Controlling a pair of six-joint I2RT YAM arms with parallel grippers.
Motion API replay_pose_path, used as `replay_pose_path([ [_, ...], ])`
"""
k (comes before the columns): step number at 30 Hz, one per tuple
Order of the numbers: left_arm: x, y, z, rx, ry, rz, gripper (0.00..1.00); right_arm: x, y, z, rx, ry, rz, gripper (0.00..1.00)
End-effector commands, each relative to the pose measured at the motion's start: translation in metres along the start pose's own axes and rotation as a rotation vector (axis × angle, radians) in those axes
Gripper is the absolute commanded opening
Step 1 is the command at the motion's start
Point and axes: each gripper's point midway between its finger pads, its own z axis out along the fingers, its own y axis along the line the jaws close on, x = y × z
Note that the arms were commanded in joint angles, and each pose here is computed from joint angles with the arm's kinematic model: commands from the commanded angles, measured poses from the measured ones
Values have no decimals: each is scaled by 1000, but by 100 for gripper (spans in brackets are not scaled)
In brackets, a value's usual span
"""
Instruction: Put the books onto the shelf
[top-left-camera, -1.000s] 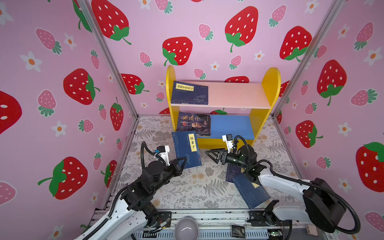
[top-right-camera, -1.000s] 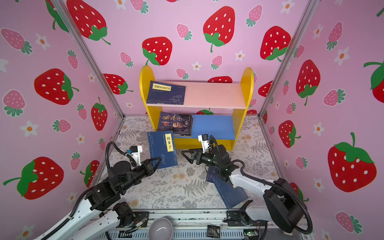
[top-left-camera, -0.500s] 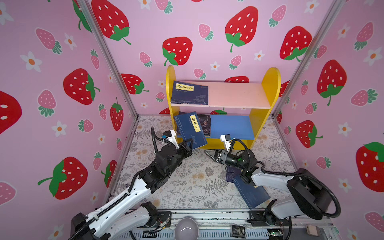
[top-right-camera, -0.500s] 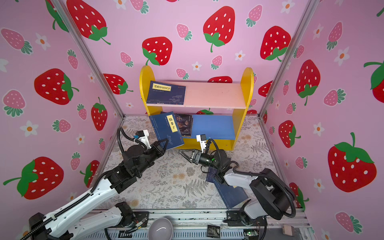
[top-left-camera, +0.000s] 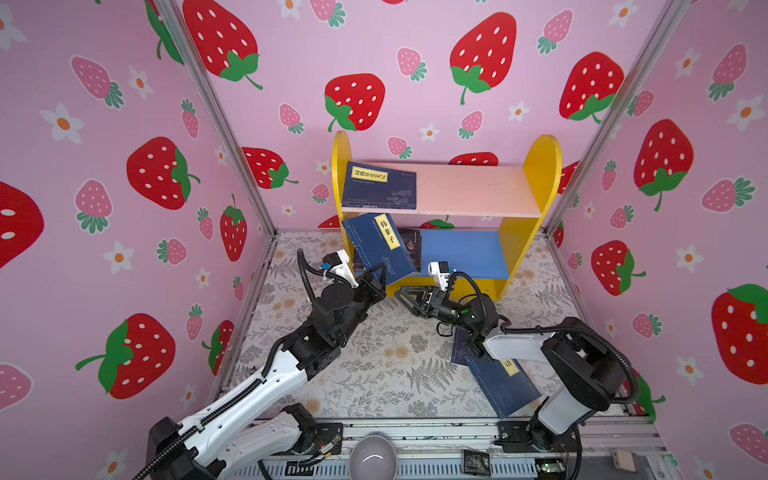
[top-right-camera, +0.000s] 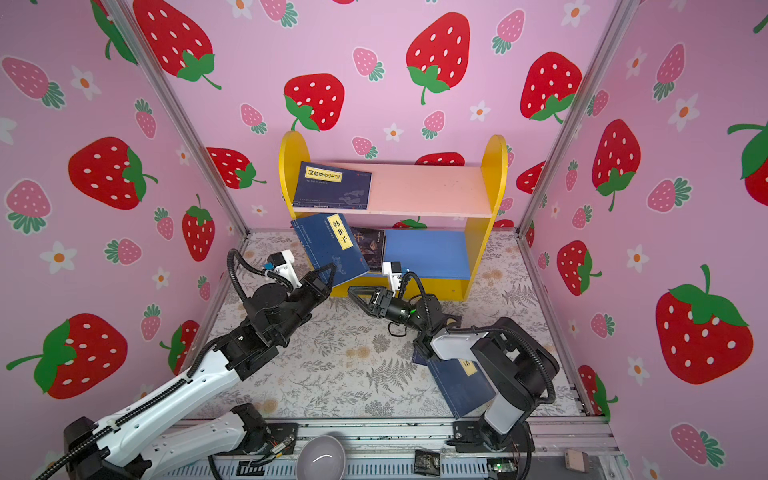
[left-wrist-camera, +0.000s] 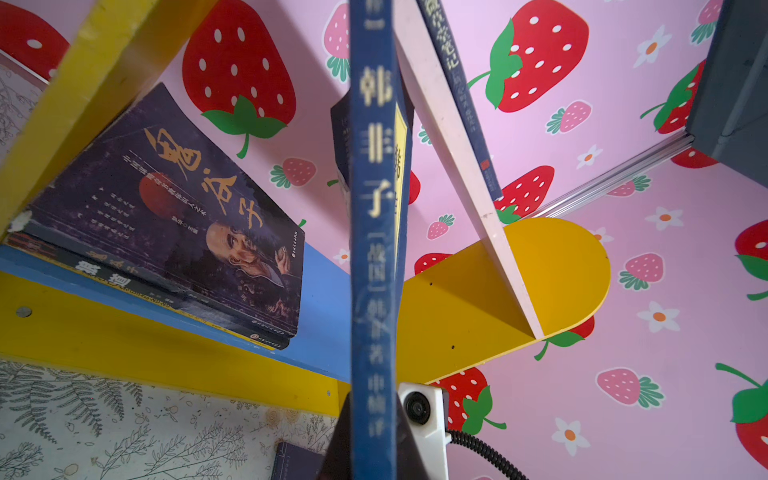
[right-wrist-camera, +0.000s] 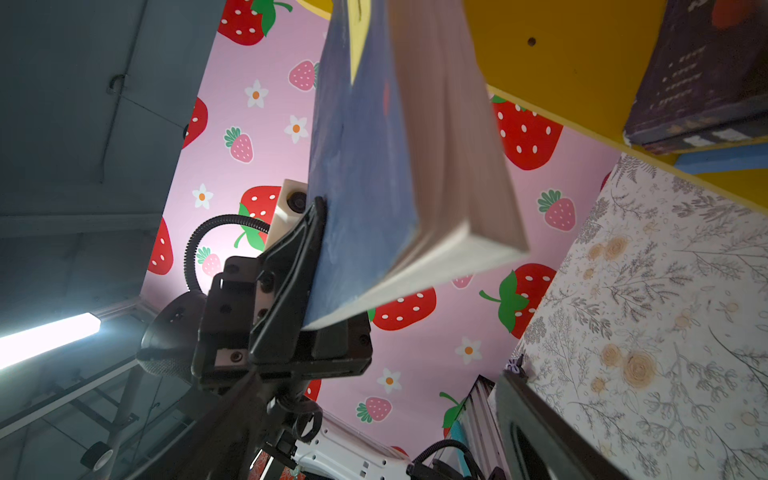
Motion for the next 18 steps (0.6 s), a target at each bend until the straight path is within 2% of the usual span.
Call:
replay_pose_path([
  [1, -19, -32, -2, 105, -46, -74, 0, -19, 32, 8, -108, -84, -63, 88],
  [4, -16, -32, -2, 126, -39, -110, 0, -29, 26, 15, -73, -119, -83, 86],
  [6, -14, -31, -1, 133, -35, -128, 0, -34, 26, 22, -69, -125, -94, 79],
  [10, -6, -25, 2, 132, -14, -163, 0, -43, 22, 27, -69, -163, -80, 53],
  [16, 7, -19, 10, 134, 18, -194, 0, -53, 17, 16, -81, -254, -37, 23],
  [18, 10, -19, 11, 142, 30, -194, 0, -53, 17, 16, -76, -254, -38, 18],
])
